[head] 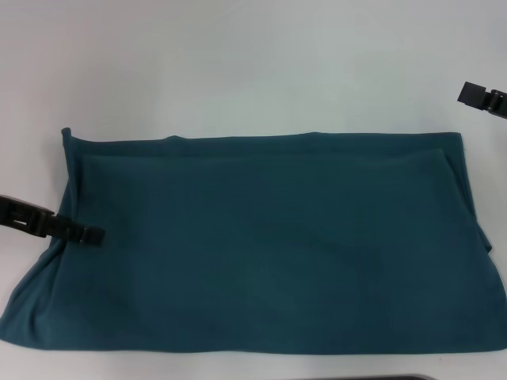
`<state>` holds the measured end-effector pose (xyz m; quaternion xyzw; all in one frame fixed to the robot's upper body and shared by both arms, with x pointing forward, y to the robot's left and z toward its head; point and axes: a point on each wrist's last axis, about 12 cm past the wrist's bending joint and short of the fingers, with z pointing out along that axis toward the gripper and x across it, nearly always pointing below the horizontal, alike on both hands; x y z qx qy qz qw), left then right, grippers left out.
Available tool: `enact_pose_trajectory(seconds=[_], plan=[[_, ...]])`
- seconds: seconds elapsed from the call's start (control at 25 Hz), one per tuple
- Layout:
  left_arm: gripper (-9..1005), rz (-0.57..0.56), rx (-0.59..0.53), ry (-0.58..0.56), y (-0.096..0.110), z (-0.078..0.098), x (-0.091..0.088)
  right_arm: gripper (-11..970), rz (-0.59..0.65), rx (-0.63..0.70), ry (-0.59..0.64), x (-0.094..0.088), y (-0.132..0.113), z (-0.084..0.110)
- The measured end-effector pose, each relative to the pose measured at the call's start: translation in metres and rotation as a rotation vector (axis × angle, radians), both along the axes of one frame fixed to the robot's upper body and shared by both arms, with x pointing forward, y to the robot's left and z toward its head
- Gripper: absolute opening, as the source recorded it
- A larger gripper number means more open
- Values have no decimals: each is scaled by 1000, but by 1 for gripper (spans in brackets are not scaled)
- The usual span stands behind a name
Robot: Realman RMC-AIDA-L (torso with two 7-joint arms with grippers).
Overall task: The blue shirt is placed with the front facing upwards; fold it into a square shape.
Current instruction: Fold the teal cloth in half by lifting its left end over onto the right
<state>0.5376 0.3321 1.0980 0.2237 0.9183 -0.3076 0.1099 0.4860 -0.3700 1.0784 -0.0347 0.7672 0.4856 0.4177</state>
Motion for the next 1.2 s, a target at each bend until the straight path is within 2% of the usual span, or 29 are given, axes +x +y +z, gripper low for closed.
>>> enact_pose_trajectory(seconds=[0.72, 1.2], plan=[[843, 17, 53, -14, 9, 5, 3, 881, 3, 0, -3, 2, 0, 1], [842, -19, 58, 1, -1, 3, 4, 881, 5, 0, -5, 3, 1, 2]])
